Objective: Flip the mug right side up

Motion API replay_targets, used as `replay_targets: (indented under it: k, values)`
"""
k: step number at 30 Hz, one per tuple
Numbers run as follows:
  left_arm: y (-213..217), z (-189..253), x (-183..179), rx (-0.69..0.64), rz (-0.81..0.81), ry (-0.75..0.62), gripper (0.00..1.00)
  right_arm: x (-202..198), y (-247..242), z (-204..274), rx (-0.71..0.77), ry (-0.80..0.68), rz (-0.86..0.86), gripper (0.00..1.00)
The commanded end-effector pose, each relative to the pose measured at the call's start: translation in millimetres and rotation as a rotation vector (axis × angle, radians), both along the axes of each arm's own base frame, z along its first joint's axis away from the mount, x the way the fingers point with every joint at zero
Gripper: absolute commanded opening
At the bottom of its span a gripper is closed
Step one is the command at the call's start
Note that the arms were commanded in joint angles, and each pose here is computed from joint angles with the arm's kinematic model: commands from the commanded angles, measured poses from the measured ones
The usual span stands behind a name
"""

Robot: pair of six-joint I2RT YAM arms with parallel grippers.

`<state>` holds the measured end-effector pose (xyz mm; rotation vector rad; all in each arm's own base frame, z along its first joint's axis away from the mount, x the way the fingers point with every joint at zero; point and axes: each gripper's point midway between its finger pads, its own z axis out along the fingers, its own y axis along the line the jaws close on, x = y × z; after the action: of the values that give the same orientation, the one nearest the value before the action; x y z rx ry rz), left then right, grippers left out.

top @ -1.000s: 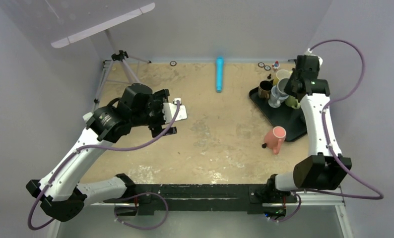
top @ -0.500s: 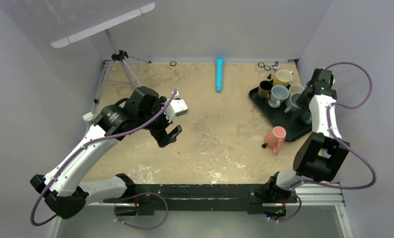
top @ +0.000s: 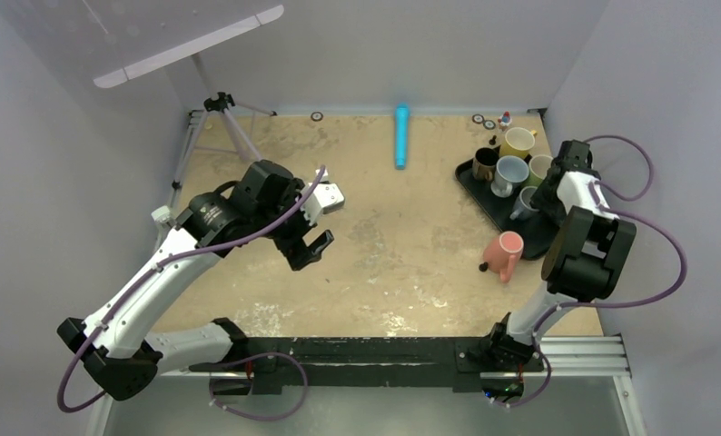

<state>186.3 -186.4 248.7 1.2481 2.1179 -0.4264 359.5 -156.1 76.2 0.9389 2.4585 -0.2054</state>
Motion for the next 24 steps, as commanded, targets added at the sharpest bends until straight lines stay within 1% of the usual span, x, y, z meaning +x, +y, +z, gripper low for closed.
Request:
replay_targets:
  k: [1,3,5,8,12,14,19,20,21,24]
  values:
    - [-3,7,8,-0.015,0.025,-0.023,1.00,9,-8,3,-0.029,-0.040,-0.011,0.03]
    - [-2,8,10,-0.011,0.027,-0.029,1.00,8,-6,-2,-0.023,-0.025,-0.004,0.12]
    - [-1,8,11,-0.006,0.028,-0.032,1.00,6,-5,-4,-0.019,-0.019,0.000,0.18]
    - [-1,7,12,-0.002,0.026,-0.036,1.00,7,-1,-6,0.002,-0.018,0.026,0.30]
    - [0,7,13,0.003,0.028,-0.045,1.00,10,4,-1,0.026,-0.022,0.053,0.41]
    - [1,8,13,0.005,0.027,-0.052,1.00,11,3,10,0.016,-0.038,0.056,0.45]
    - [4,11,11,0.001,0.028,-0.061,1.00,7,-3,60,-0.054,-0.106,0.041,0.57]
    - [3,11,11,-0.001,0.025,-0.062,1.00,7,1,69,-0.049,-0.138,0.052,0.61]
    - [3,9,11,0.000,0.024,-0.062,1.00,9,16,76,0.006,-0.187,0.096,0.65]
    - [4,7,9,-0.002,0.015,-0.063,1.00,-4,40,92,0.074,-0.253,0.139,0.69]
